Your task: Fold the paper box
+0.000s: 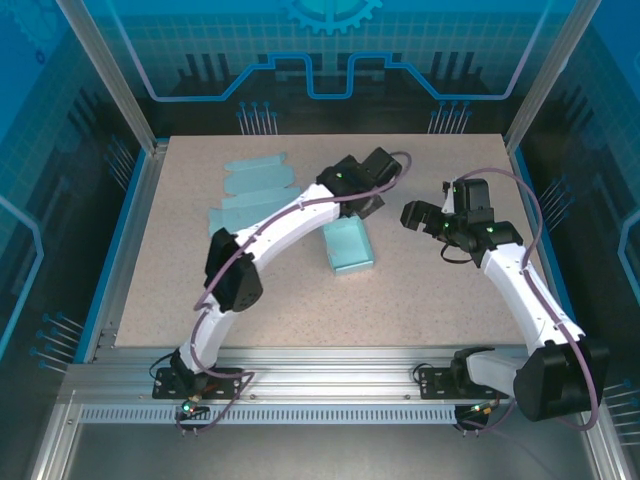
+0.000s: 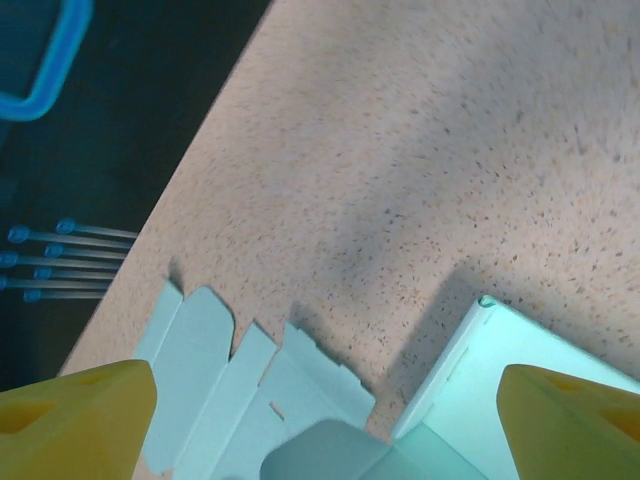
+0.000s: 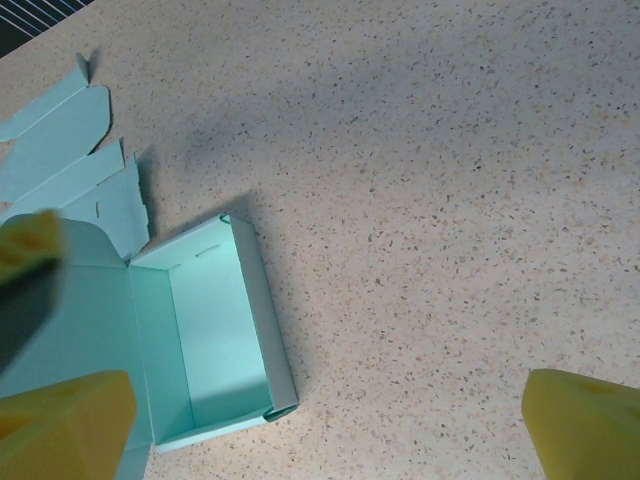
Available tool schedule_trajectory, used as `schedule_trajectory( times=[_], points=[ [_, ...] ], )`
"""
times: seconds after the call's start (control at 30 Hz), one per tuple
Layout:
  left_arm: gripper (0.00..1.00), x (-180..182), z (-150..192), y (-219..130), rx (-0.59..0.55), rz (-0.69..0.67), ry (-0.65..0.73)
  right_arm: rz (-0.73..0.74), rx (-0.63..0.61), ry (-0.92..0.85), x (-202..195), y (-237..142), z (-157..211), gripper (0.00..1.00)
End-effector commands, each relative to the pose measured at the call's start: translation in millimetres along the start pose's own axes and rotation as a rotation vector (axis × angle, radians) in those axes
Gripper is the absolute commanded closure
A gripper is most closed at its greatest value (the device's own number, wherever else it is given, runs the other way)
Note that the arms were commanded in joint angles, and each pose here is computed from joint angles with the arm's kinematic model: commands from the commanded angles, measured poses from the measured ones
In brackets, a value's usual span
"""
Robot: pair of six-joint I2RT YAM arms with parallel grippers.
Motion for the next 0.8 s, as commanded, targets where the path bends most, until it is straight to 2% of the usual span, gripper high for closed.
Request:
schedule_trajectory(
  times=[0.0, 0.2, 0.43, 0.53, 0.7, 0.77],
  points=[
    [0.06, 21.6, 24.0, -32.5, 0.039, -0.014, -0.255, -0.006, 0.005, -0.003, -2.5, 4.2, -1.0, 0.00],
    [0.06, 22.5, 72.7, -36.0, 0.139, 0.076, -0.477, 0.012, 0.023, -0.022, -5.4, 10.9, -0.1, 0.00],
    [0.08, 13.5, 94.0, -23.6, 0.174, 0.178, -0.592, -0.012, 0.042, -0.021, -3.5, 14.9, 1.4, 0.00],
    [0.20, 9.6, 98.9, -15.0, 0.196, 0.202, -0.599, -0.012, 0.040, -0.023, -3.8, 12.8, 2.2, 0.00],
    [0.53, 7.4, 95.3, -9.5, 0.180, 0.218, -0.571, -0.004, 0.024, -0.025, -4.4, 7.3, 2.3, 0.00],
    [0.59, 9.6, 90.8, -8.1, 0.169, 0.214, -0.542, -0.003, 0.021, -0.026, -4.1, 6.0, 1.8, 0.00]
  ],
)
Point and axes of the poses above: each hand's point on the last joint's axis, 136 mm out from that joint toward the fingers, its own y axis out along the fingers, its own x axis along the line the jaws close on, z = x × y, the point moved 8 cm from there along -y, back along the fingers, and after that the axes turned 10 degrees about y, right-handed, at the moved point
